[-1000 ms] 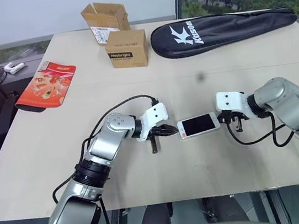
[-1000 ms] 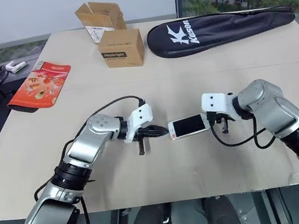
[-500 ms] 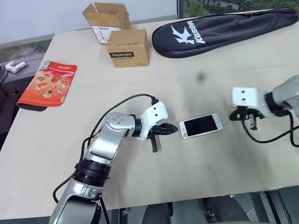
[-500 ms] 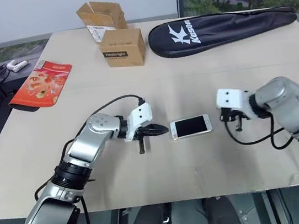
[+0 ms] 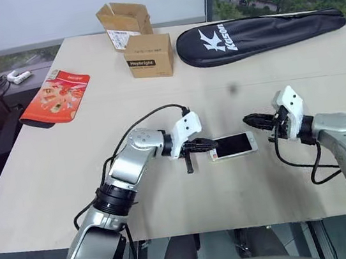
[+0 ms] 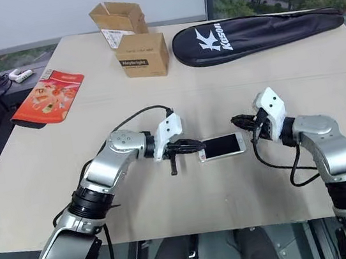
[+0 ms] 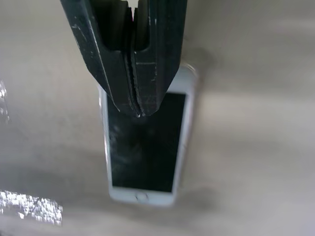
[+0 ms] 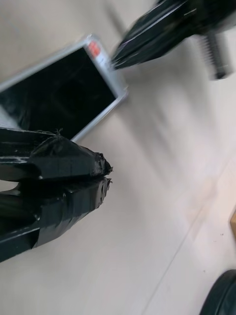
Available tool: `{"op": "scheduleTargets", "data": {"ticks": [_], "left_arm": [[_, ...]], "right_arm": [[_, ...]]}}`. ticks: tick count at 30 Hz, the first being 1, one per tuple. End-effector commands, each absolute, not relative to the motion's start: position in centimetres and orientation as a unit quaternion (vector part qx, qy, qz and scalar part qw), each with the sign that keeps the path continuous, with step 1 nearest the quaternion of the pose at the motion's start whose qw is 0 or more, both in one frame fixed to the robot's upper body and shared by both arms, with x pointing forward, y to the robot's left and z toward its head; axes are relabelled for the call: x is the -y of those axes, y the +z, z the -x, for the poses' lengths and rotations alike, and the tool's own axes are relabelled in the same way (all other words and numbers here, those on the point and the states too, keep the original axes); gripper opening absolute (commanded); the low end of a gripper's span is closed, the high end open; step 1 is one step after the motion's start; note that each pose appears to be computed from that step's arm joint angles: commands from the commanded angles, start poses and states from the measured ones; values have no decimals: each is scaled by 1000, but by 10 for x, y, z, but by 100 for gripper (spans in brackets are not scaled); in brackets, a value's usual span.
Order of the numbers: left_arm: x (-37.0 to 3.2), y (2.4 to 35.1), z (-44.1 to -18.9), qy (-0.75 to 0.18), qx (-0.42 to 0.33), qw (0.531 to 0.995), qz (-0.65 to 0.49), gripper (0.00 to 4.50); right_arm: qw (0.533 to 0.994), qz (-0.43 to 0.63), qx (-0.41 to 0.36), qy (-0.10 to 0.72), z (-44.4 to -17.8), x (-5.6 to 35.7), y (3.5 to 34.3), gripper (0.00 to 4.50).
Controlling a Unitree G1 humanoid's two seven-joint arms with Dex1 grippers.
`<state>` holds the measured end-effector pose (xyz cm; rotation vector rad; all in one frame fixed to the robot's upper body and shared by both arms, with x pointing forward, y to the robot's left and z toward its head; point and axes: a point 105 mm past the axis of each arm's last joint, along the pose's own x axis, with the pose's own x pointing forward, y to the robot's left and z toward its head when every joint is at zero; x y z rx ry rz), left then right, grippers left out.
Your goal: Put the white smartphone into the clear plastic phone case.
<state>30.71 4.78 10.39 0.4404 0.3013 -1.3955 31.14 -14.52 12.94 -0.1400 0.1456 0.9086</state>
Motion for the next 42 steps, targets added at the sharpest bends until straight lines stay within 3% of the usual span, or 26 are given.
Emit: {"op": "scheduleTargets", "data": {"ticks": [1,6,13,29,42], "left_arm": [[-47,97,-305,-637,-140,724,-223,0],[-48,85,-307,-631,-154,723,-237,0],[-48,79,-307,-630,-163,719,-244,0],[-46,82,-307,-625,-154,724,-246,0],[-44,83,-308,-621,-150,728,-248,0]], "right_arm": [[898,46,-45,436,-307,151,130,4],[890,70,-88,441,-302,160,98,4],[893,62,-106,432,-308,166,88,4],[831,170,-268,457,-290,170,33,4],[775,230,-317,496,-272,162,21,4]]}}
